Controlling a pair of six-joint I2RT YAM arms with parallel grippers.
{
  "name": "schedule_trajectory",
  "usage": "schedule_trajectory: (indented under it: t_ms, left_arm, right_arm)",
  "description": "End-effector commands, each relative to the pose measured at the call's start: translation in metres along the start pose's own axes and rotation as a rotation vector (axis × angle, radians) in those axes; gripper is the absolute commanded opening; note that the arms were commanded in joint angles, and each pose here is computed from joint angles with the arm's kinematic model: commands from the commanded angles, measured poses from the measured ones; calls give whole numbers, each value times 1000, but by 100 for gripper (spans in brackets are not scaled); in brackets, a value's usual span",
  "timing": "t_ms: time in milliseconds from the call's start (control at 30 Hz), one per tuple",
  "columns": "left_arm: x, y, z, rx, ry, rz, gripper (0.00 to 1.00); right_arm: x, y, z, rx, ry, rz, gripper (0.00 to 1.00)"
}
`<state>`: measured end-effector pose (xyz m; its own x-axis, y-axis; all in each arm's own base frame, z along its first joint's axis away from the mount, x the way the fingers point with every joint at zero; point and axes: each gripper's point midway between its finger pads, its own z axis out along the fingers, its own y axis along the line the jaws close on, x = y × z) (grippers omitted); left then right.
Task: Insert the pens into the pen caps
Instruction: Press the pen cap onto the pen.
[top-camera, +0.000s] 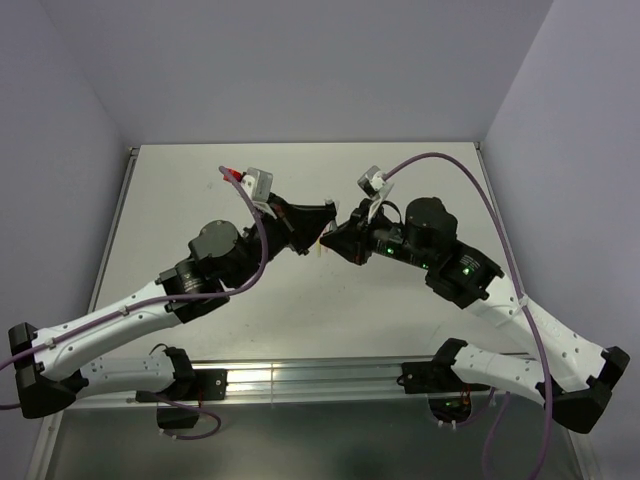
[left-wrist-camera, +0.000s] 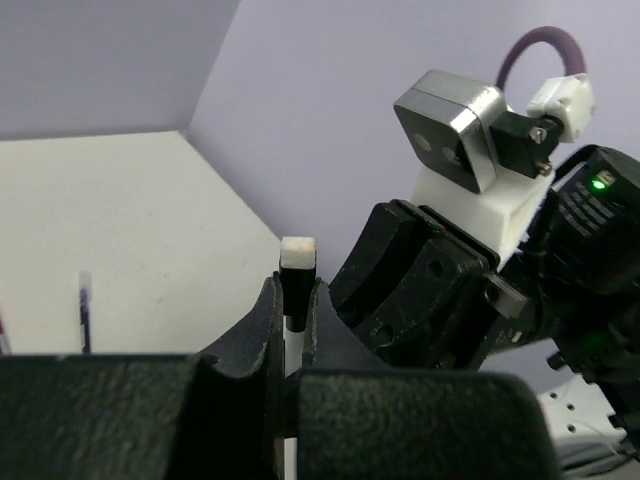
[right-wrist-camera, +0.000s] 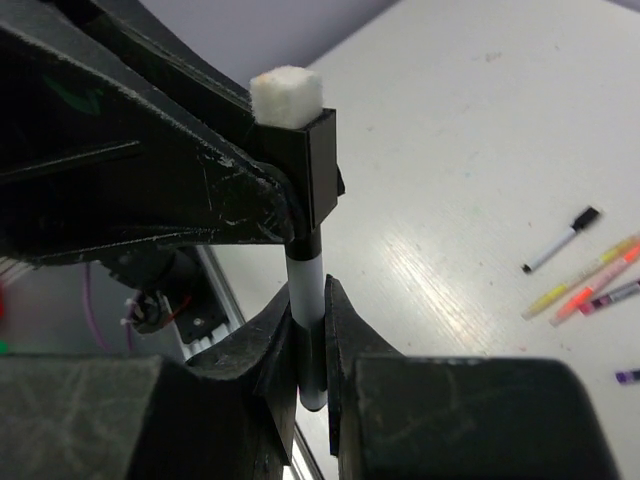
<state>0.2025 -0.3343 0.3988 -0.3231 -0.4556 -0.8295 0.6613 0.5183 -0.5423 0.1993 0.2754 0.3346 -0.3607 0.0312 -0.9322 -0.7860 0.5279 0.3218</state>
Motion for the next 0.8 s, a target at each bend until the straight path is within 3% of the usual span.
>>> schedule_trajectory:
  t_ms: [0,167,400,767]
  left_arm:
    - [80,-5,-32,151,324,101,0]
    - [78,-15,-45,310,357,56,0]
    - [64,-13,-52,407,356,28,0]
    - [67,-4,-43,376,362,5,0]
  right_arm:
    - [-125,26,-38,-42,-468,-75,0]
    - [-124,45,-46,-152,-478,-85,0]
    - [-119,63,-53,-267,-470,-92,0]
    - [-115,71,-57,-312,-458,-102,0]
